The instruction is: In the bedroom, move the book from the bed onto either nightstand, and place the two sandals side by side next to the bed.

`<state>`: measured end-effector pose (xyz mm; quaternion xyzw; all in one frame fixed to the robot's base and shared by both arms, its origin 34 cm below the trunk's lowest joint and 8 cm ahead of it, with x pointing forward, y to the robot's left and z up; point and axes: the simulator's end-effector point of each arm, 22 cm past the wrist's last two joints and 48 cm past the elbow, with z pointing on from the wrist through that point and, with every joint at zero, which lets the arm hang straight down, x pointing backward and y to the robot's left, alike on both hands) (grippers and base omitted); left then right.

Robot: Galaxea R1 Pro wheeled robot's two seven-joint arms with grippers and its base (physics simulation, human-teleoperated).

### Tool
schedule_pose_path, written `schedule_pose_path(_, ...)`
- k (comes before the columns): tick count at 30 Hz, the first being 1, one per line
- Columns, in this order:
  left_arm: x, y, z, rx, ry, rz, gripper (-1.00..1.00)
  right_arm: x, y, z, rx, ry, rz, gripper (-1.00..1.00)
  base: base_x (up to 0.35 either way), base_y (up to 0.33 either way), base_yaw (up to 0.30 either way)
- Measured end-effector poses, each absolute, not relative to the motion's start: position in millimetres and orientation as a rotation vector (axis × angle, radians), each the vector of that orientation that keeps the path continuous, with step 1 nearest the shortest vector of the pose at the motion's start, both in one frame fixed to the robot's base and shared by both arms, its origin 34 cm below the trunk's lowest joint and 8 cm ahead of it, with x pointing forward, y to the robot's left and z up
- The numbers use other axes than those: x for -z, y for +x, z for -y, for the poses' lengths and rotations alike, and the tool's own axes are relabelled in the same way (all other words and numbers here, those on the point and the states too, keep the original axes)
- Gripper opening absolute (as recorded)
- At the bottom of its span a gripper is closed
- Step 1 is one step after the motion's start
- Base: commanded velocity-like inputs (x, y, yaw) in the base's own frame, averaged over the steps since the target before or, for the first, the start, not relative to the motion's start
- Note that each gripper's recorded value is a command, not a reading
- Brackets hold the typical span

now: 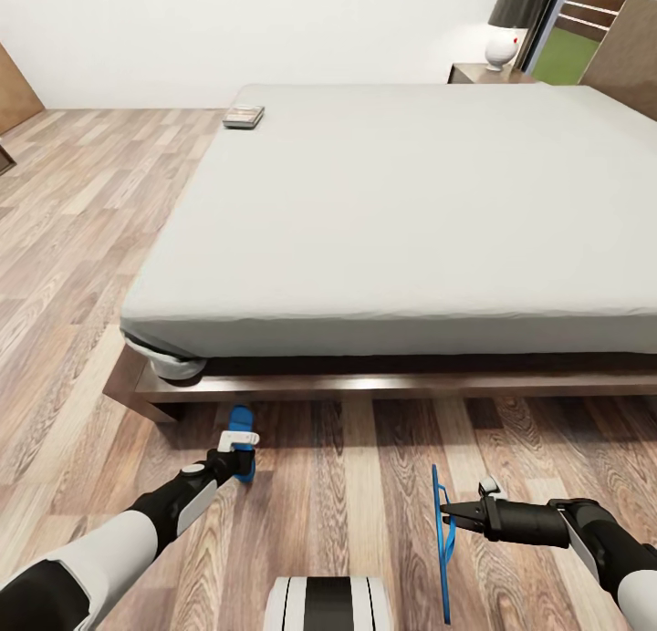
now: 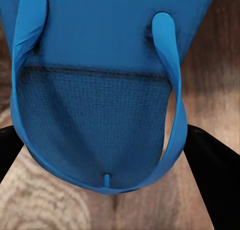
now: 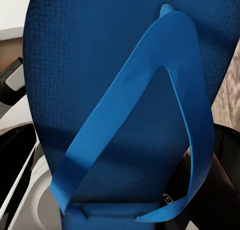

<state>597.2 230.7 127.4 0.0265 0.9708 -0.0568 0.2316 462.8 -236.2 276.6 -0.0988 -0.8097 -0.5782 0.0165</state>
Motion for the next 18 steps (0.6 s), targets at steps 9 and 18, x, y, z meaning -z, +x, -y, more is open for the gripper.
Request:
schedule_pose_path(9,-123.1,594.4,-232.3,0.154,0.072,-2.677,-1.00,-273.3,460.7,236.1,1.792,-0.312,2.512,-1.00,0.000,0.000,0.000)
schedule_pose_path(18,-122.9,594.1,-232.2,0.153,0.072,-2.678,-1.00,-273.3,460.7,235.4,1.793,-0.312,2.510,-1.00,0.000,0.000,0.000)
